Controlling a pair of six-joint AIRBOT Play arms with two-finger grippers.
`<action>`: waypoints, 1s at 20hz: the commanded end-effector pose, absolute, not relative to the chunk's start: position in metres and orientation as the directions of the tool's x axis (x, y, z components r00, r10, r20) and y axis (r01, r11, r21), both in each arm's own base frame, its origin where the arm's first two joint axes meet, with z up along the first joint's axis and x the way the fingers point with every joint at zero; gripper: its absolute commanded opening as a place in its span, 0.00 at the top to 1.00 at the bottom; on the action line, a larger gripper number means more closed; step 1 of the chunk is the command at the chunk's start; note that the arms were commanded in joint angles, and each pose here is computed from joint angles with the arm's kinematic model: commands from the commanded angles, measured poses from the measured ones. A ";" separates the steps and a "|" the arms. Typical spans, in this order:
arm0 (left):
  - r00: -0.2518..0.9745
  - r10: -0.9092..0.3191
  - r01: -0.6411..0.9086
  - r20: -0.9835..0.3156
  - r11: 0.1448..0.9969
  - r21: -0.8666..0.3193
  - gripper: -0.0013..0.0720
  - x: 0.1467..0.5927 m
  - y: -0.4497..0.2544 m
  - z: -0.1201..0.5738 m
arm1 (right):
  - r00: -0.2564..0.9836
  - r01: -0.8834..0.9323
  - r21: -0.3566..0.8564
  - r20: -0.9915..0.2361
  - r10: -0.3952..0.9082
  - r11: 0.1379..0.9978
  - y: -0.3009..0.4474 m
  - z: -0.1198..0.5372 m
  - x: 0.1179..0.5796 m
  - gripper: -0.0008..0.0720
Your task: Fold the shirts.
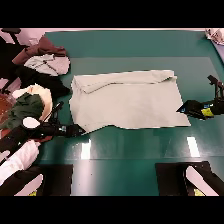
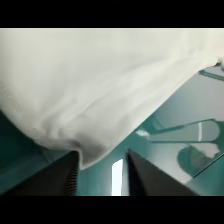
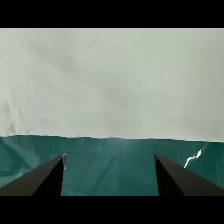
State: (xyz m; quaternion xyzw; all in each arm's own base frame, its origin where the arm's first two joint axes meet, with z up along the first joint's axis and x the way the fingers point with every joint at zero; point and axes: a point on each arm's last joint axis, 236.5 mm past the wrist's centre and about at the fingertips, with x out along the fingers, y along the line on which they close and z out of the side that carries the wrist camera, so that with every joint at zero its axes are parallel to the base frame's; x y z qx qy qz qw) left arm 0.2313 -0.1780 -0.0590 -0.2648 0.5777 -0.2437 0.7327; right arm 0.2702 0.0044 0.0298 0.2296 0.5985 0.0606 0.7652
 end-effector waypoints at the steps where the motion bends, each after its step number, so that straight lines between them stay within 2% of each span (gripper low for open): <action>1: 0.275 -0.710 0.042 -0.649 0.683 -0.729 0.60 0.246 -0.189 -0.043 | 0.271 0.180 0.425 -0.888 0.370 0.887 0.005 0.030 0.269 0.13; 2: 0.284 -0.719 0.051 -0.635 0.672 -0.738 0.75 0.248 -0.191 -0.040 | 0.272 0.180 0.425 -0.888 0.370 0.887 0.005 0.030 0.269 0.13; 3: 0.289 -0.727 0.067 -0.623 0.665 -0.744 0.83 0.249 -0.193 -0.037 | 0.272 0.180 0.425 -0.888 0.370 0.887 0.005 0.030 0.269 0.13; 4: 0.292 -0.730 0.070 -0.618 0.661 -0.748 0.83 0.250 -0.194 -0.036 | 0.271 0.180 0.425 -0.888 0.370 0.887 0.005 0.030 0.269 0.13; 5: 0.294 -0.732 0.070 -0.614 0.657 -0.750 0.92 0.250 -0.194 -0.035 | 0.272 0.180 0.425 -0.888 0.370 0.887 0.005 0.030 0.269 0.14; 6: 0.299 -0.737 0.079 -0.607 0.653 -0.753 0.95 0.251 -0.195 -0.033 | 0.272 0.180 0.425 -0.888 0.370 0.887 0.005 0.030 0.269 0.14; 10: 0.347 -0.759 0.064 -0.551 0.605 -0.793 0.95 0.265 -0.201 -0.015 | 0.277 0.181 0.421 -0.889 0.365 0.889 0.004 0.030 0.270 0.14; 14: 0.403 -0.770 0.113 -0.495 0.579 -0.807 0.95 0.295 -0.205 0.030 | 0.268 0.192 0.277 -0.938 0.221 0.942 -0.030 0.018 0.268 0.14; 18: 0.451 -0.725 0.063 -0.520 0.607 -0.792 0.95 0.317 -0.196 0.054 | 0.304 0.200 0.187 -0.945 0.120 0.962 -0.055 0.014 0.279 0.14; 20: 0.491 -0.688 0.038 -0.533 0.629 -0.776 0.95 0.330 -0.188 0.062 | 0.240 0.227 0.169 -0.964 0.113 0.959 -0.064 -0.004 0.275 0.13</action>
